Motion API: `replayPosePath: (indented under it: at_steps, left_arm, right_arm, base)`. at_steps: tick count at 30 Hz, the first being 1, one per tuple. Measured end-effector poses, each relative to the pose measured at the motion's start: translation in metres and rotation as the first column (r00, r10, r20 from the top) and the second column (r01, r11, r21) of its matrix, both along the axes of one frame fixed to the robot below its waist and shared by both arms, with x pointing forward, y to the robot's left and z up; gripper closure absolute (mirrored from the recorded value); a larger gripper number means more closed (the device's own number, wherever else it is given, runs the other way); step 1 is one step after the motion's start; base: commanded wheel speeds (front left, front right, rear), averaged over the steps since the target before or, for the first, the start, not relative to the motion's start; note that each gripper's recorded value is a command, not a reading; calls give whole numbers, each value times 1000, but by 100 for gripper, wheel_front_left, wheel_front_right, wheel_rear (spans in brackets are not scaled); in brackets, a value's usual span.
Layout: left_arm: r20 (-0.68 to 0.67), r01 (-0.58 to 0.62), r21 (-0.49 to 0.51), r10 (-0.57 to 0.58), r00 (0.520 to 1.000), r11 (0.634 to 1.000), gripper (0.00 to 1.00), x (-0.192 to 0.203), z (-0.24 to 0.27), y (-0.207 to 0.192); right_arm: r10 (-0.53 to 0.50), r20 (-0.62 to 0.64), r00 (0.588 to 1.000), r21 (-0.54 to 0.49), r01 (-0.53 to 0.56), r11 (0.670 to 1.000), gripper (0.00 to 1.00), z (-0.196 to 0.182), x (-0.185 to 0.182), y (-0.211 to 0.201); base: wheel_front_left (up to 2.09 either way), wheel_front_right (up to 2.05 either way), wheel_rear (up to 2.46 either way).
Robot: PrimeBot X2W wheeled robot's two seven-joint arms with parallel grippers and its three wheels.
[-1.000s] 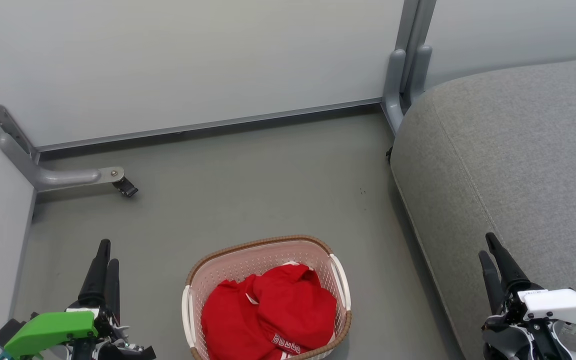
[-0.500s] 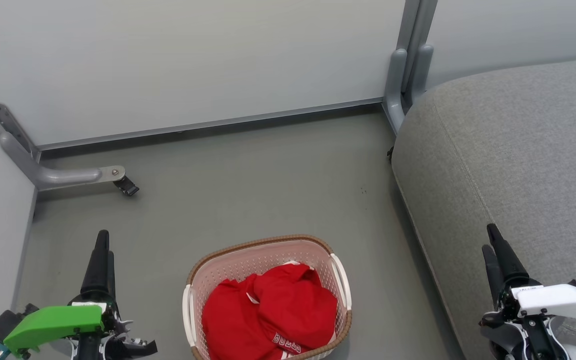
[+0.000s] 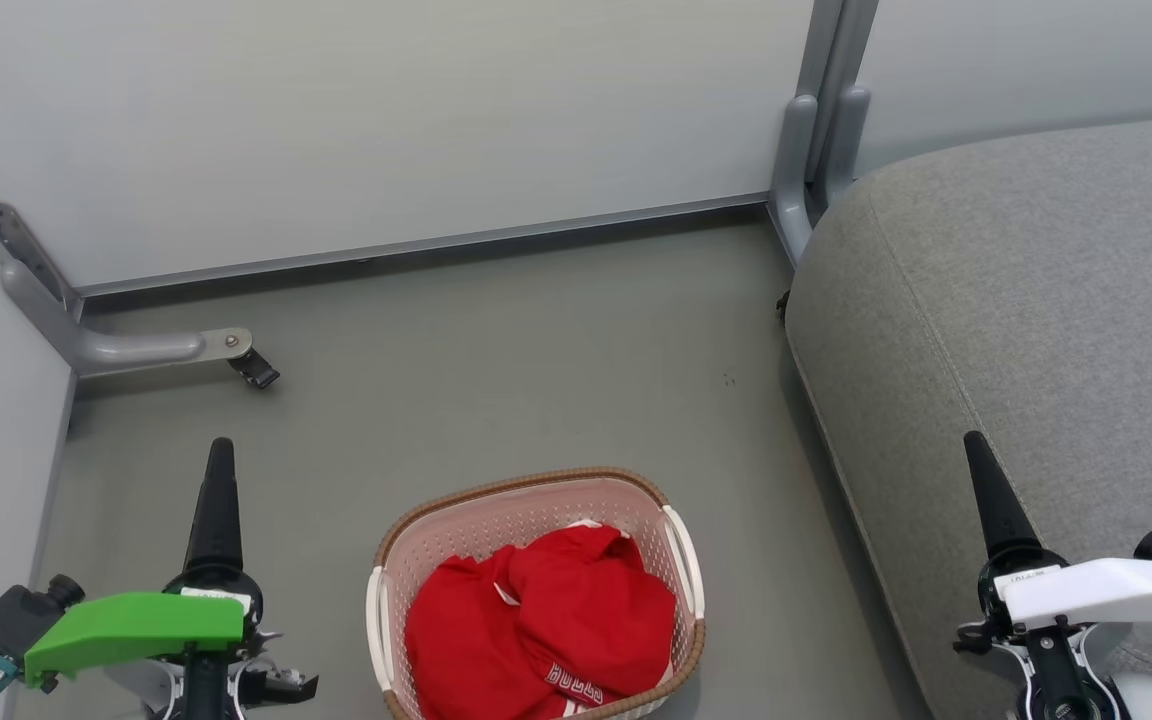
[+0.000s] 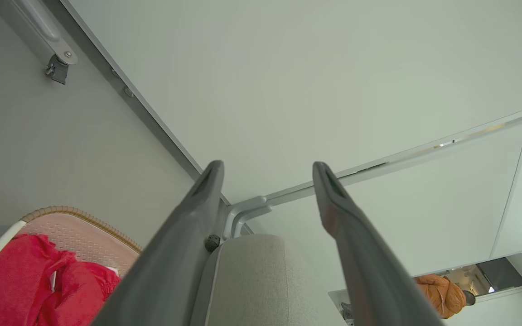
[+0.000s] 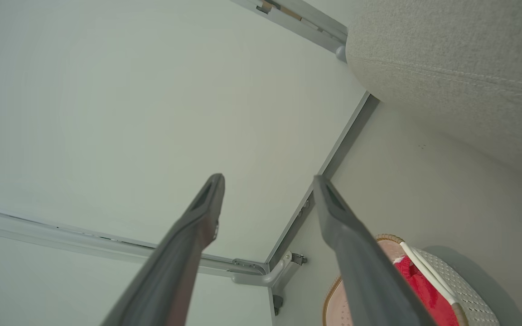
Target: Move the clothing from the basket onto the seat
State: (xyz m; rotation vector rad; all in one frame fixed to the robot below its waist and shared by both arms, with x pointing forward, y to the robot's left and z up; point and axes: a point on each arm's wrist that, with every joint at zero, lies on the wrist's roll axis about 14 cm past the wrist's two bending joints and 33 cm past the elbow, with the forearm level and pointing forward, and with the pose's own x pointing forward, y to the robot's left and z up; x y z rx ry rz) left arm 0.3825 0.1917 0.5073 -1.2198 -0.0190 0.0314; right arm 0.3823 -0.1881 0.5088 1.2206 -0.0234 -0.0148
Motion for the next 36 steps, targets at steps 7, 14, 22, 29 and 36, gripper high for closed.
replayPosePath:
  at_steps: [7, 14, 22, 29, 36]
  left_arm:
    - [9, 10, 145, -11, 1000, 989, 0, 1, 6, -7]
    - [12, 18, 287, -23, 1000, 958, 0, 2, 10, -15]
    - [16, 24, 423, -34, 999, 906, 0, 2, 12, -22]
    - [26, 26, 520, -46, 999, 854, 0, 1, 14, -29]
    - [37, 25, 603, -59, 998, 798, 0, 0, 15, -34]
  right_arm:
    - [-3, 21, 1000, -116, 5, 993, 0, 6, 1, 1]
    - [2, 43, 999, -235, 8, 972, 0, 12, 2, 3]
    - [6, 62, 998, -360, 17, 933, 0, 17, 2, 5]
    - [18, 72, 997, -460, 17, 888, 0, 18, 1, 9]
    - [32, 70, 997, -542, 12, 840, 0, 16, 1, 13]
  base:
    - [0, 0, 0]
    - [0, 0, 0]
    - [0, 0, 0]
    - [0, 0, 0]
    - [0, 0, 0]
